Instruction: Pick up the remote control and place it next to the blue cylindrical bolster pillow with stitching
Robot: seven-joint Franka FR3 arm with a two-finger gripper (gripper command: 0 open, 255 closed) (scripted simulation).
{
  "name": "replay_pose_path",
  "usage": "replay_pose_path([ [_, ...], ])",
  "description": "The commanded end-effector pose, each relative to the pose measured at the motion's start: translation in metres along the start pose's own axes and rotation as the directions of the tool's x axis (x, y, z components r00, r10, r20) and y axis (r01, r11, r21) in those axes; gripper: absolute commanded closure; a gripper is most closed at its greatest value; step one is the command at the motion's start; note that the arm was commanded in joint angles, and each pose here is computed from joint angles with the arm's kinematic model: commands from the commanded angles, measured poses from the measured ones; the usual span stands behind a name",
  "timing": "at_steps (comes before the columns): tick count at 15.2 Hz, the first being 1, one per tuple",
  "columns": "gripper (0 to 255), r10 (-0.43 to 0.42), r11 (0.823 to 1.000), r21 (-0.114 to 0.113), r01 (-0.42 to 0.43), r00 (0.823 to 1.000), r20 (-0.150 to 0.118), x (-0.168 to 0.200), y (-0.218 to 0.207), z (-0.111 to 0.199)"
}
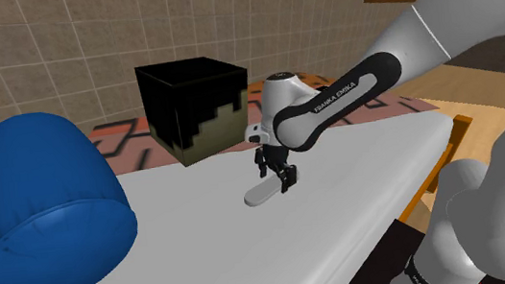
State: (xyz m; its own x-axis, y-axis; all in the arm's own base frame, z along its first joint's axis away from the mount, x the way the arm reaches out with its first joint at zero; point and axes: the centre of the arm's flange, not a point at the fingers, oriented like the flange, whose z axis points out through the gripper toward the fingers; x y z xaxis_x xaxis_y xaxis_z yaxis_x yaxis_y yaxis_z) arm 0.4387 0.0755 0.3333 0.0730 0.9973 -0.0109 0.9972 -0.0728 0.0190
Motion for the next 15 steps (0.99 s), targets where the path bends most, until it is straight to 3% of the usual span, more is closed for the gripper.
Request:
replay_pose_path([
  [1,0,0.000,1.000,-0.001,0.000,1.000,0.000,0.0006,0.0001,0.0028],
  [7,0,0.000,1.000,-0.001,0.000,1.000,0.000,0.0007,0.0001,0.0028],
  [8,255,0.000,1.000,-0.001,0.000,1.000,0.000,0.0007,0.0001,0.0028],
  [15,255,0.000,1.000,-0.001,0.000,1.000,0.000,0.0006,0.0001,0.0028],
])
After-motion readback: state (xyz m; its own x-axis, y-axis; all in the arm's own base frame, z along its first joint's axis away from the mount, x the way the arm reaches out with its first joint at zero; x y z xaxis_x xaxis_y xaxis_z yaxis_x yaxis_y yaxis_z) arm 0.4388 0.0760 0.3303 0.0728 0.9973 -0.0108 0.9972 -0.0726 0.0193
